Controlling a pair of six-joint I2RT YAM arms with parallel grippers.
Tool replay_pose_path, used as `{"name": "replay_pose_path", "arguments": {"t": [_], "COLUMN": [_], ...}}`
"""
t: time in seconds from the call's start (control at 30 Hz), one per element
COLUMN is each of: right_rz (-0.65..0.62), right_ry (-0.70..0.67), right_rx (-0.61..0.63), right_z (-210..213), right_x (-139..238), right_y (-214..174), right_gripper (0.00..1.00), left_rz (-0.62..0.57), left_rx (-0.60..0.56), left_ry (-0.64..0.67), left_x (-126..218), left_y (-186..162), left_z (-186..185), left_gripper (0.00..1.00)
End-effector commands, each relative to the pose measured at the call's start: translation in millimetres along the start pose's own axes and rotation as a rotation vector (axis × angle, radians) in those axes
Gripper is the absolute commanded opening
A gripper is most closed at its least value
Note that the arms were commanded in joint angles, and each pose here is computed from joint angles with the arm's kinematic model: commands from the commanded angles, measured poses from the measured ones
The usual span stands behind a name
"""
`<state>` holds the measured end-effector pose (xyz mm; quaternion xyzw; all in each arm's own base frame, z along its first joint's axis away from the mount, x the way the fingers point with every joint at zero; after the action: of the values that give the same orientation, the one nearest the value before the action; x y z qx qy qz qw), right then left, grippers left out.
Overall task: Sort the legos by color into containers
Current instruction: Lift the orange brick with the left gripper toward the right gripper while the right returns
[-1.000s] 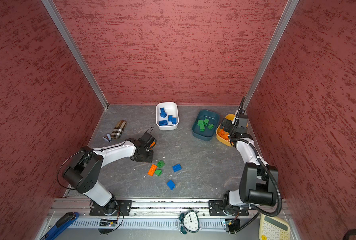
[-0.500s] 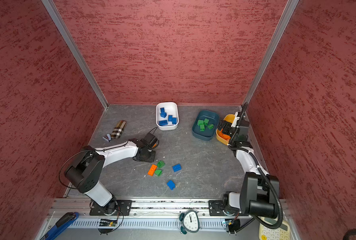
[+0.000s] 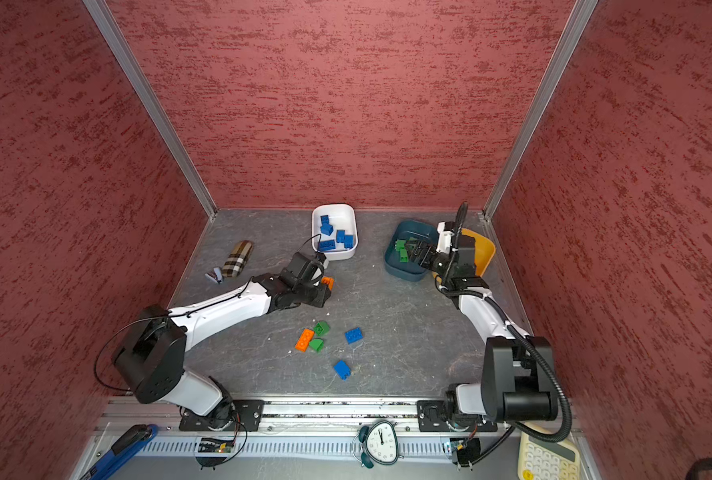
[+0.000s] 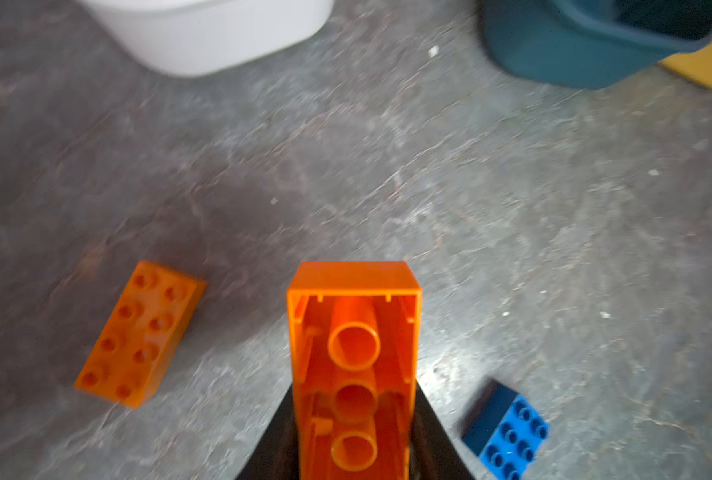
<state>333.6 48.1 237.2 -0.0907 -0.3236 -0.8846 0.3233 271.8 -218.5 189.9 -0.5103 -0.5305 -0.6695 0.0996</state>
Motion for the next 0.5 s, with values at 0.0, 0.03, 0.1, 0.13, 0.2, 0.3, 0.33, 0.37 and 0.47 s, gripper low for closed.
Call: {"name": "replay_pose_path", "arguments": {"t": [0.0,0.03,0.1,0.13,0.2,0.3,0.33,0.37,0.47], "right_rz": [0.155,0.198,0.292,0.317,0.373,0.436,0.45,0.463,0.502], "right_ry": [0.116,0.135,0.161,0.165,0.173,0.22,0.224,0.224,0.24], "right_rx": [0.034,0.042,0.063,0.071,0.056,0.052,0.049,0.044,0.029], "right_z": [32,38,47,51,51,55,56,56,56], "right_x": [-12,-16,-23,-24,-32,-37,-39,-41,-46], "right_y": [-13,-19,-31,-35,-43,-50,-52,-52,-55], "right_gripper": [0.95,0.94,0.91,0.9,0.88,0.81,0.78,0.76,0.68], "left_rz": [-0.123,-0.129,-0.152,-0.162,-0.189,-0.207,-0.21,-0.212,-0.21], "left_rx": [-0.126,-0.143,-0.18,-0.193,-0.218,-0.253,-0.26,-0.263,-0.27], "left_ry": [-0.123,-0.13,-0.146,-0.156,-0.182,-0.208,-0.213,-0.217,-0.227], "left_x": [-4,-6,-10,-11,-12,-14,-14,-15,-17], "left_y": [33,37,48,52,60,67,69,70,72], "left_z": [-20,-23,-29,-33,-39,-47,-49,-50,-54], "left_gripper": [0.0,0.0,0.0,0.0,0.0,0.0,0.0,0.0,0.0]}}
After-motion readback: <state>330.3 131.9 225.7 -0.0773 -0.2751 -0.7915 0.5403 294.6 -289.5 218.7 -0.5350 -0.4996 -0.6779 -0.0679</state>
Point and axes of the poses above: each gripper's point midway between its finger pads, its own x axis back along the fingers, its own z axis along the line the jaws close on, y = z × x, the point moved 10 cm from there along x, back along the fingers, and after that the axes turned 13 degrees about -x, right-handed, at the moved point
